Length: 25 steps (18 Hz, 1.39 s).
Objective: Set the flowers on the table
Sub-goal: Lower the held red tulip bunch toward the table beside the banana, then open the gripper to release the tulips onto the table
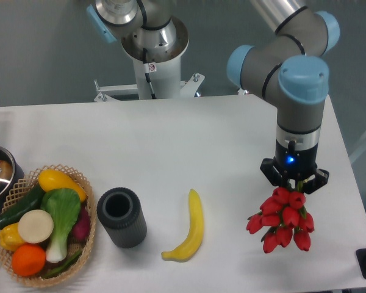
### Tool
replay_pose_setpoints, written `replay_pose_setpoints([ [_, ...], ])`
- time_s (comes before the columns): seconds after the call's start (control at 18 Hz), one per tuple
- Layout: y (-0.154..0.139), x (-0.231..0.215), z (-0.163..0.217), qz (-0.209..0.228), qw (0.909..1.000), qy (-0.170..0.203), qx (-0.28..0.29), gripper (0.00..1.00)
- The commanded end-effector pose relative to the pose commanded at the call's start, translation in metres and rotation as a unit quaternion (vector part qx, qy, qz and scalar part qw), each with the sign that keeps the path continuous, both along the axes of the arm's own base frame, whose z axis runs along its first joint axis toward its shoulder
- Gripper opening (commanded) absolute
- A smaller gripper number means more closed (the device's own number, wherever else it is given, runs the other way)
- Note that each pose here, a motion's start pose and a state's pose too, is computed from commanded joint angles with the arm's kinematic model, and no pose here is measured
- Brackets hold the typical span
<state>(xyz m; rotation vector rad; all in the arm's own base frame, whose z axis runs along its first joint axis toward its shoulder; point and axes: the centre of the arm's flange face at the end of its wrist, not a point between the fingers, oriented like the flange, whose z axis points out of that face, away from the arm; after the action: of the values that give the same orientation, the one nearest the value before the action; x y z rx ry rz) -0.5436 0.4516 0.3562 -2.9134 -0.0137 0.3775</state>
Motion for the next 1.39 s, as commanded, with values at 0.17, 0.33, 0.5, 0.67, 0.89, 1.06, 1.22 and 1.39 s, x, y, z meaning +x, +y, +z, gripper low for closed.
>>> replay_pose_setpoints([
  [0.17, 0.001, 0.000, -0.005, -0.001, 1.0000, -0.004, -0.002, 0.00],
  [0.33, 0.011, 0.007, -0.013, -0.008, 0.9999, -0.011, -0.005, 0.00],
  [0.5, 0.022, 0.018, -0.025, -0.017, 0.9996, -0.023, -0.006, 0.10],
  [0.67, 0.023, 0.027, -0.042, -0.021, 0.9990, -0.038, -0.015, 0.32],
  [0.89, 0.026, 0.030, -0.051, -0.023, 0.9987, -0.042, -0.018, 1.00],
  [1.06, 0.026, 0.031, -0.048, -0.026, 0.9988, -0.037, -0.017, 1.00],
  [1.22, 0.022, 0.027, -0.045, -0.024, 0.9990, -0.034, -0.014, 1.00],
  [1.39, 0.021, 0.026, -0.041, -0.024, 0.9992, -0.029, -0.011, 1.00],
])
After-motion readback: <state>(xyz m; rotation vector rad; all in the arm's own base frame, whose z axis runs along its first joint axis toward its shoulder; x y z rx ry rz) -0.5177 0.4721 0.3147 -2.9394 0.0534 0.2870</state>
